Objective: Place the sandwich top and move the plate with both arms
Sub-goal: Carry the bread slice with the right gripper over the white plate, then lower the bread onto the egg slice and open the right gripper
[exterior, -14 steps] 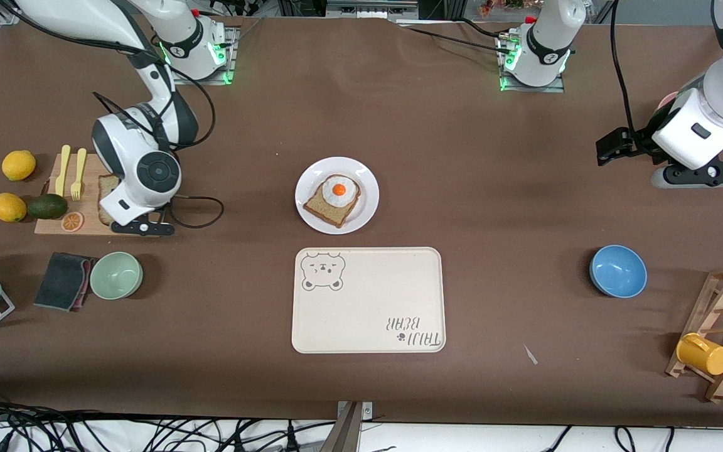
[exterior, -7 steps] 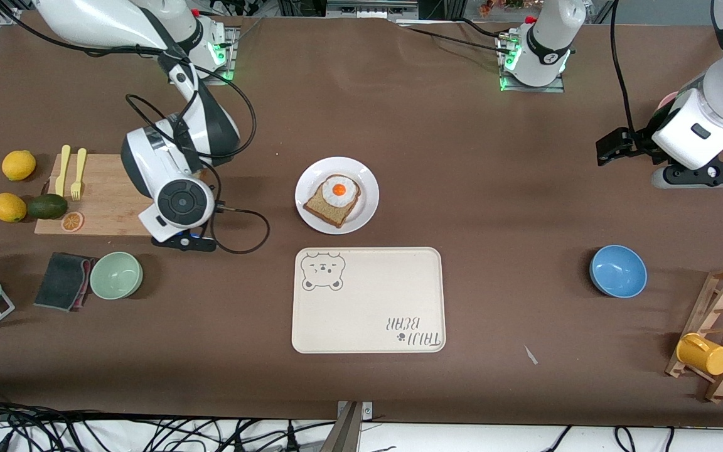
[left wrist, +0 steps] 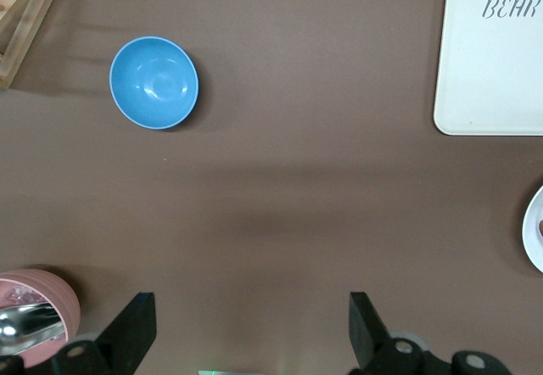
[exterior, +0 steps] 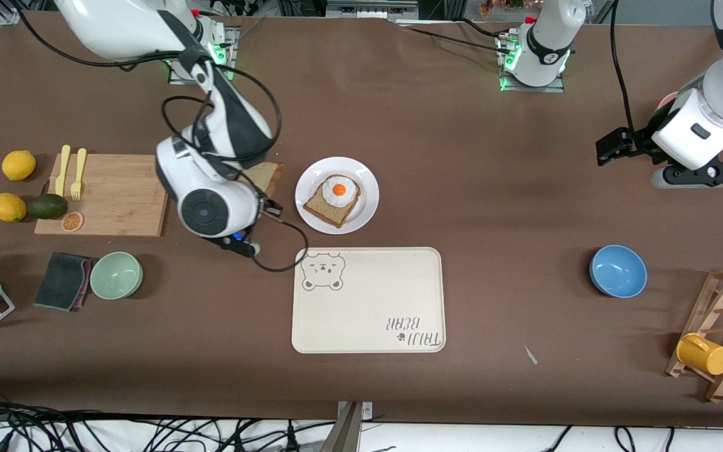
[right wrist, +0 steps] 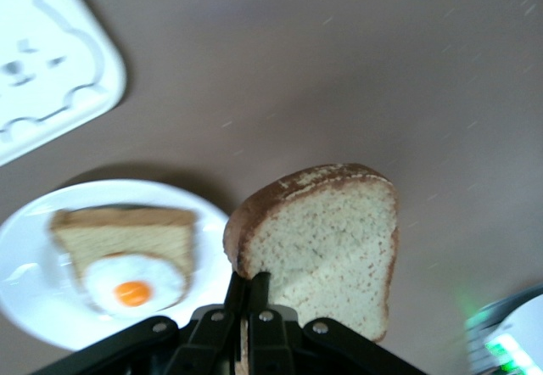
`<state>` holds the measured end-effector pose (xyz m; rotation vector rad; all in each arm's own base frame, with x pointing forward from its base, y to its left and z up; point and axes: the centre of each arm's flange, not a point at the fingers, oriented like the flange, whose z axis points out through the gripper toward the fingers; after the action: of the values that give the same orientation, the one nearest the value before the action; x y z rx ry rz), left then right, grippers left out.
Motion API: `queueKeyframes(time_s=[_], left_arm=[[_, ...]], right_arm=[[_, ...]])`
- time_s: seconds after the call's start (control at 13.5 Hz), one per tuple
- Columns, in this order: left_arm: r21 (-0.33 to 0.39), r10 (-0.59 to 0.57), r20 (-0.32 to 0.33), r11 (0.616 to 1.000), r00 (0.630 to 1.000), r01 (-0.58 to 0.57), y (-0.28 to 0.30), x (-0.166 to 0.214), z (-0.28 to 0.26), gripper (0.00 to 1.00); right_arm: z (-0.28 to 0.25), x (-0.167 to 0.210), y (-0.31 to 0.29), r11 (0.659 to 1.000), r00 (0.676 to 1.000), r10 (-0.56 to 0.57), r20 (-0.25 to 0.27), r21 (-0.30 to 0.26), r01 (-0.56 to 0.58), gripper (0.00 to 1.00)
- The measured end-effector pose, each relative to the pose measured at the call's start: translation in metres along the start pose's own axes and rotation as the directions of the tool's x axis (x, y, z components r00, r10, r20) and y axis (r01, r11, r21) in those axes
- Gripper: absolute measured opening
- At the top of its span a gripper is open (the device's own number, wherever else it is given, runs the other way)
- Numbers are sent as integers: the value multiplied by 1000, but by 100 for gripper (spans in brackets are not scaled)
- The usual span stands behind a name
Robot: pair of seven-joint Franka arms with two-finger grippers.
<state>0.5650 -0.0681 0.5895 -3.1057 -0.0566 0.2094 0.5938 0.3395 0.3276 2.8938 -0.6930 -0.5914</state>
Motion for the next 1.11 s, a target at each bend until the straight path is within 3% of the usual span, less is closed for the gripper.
queueKeyframes(time_s=[0.22,0.37,0.52,0.81,1.11], left_arm=[[0,0,0,1000,1000,0,0,0,0,100],[0,0,0,1000,1000,0,0,0,0,100],[0,0,0,1000,1000,0,0,0,0,100],[0,0,0,1000,1000,0,0,0,0,100],[0,0,0,1000,1000,0,0,0,0,100]], right_arm=[[17,-45,-55,996,997,76,-30,40,-75,4],[43,-76,-83,995,995,94,-47,30,-92,4],[72,-97,-102,996,990,92,-107,-10,-94,4],[109,-100,-115,992,972,91,-218,-65,-107,4],[106,-101,-124,993,964,118,-238,-2,-122,4]])
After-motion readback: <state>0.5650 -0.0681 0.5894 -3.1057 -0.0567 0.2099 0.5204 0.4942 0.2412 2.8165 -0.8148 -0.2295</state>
